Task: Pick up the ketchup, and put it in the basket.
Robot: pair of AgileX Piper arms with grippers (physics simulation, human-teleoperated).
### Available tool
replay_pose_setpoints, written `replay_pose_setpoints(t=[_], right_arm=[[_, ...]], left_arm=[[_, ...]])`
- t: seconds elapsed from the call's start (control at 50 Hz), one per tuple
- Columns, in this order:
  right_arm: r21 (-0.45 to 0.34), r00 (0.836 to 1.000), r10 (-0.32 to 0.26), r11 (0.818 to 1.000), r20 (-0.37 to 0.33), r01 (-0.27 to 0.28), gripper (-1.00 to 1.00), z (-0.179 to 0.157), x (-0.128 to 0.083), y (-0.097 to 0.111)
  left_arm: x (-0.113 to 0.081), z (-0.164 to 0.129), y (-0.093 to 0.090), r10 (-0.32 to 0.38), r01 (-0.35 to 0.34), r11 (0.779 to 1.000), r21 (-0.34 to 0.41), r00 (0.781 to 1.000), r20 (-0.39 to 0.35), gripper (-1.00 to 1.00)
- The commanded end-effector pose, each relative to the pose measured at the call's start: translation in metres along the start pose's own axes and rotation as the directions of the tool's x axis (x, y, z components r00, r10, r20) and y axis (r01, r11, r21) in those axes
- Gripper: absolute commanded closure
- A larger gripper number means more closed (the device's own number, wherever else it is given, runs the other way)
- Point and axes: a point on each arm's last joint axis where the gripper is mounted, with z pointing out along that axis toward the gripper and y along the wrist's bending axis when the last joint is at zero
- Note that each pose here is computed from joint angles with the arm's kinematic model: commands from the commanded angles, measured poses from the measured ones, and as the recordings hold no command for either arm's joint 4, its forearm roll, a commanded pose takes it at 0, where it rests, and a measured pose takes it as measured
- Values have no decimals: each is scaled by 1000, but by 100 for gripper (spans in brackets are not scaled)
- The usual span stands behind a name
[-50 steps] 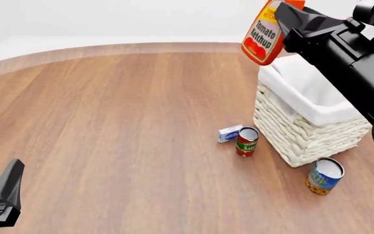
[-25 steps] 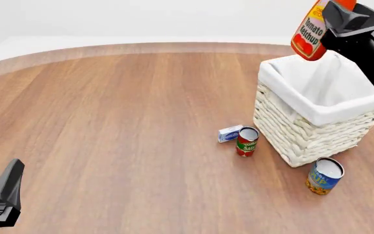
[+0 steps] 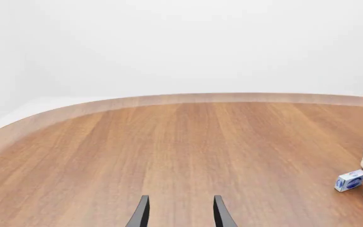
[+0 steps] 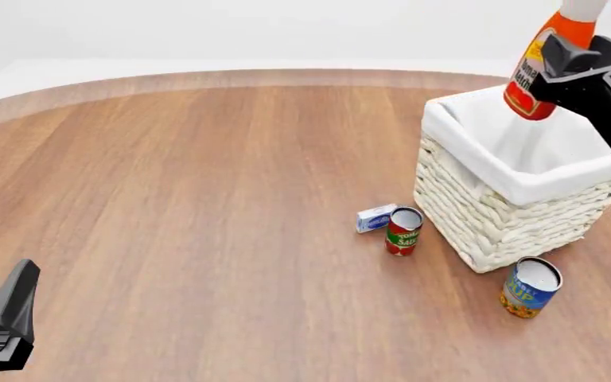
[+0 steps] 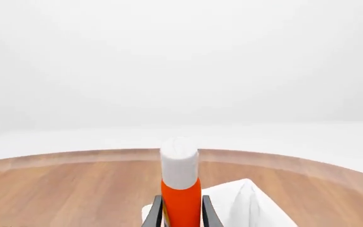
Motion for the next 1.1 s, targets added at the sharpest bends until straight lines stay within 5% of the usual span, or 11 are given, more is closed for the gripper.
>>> replay_pose_setpoints(t=[0.02,0.38,1.1], right_arm=[[57,998,-5,998,-57,9,100,13,21,-16],[75,987,-29,996,-159,42,100,26,59,-24],[73,973,-67,994,-220,85,100,36,72,-27]], left_arm=[[0,0,0,0,0,1000,0,1000,0,-100],[0,0,0,0,0,1000,0,1000,0,-100],[0,0,0,0,0,1000,0,1000,0,-100]])
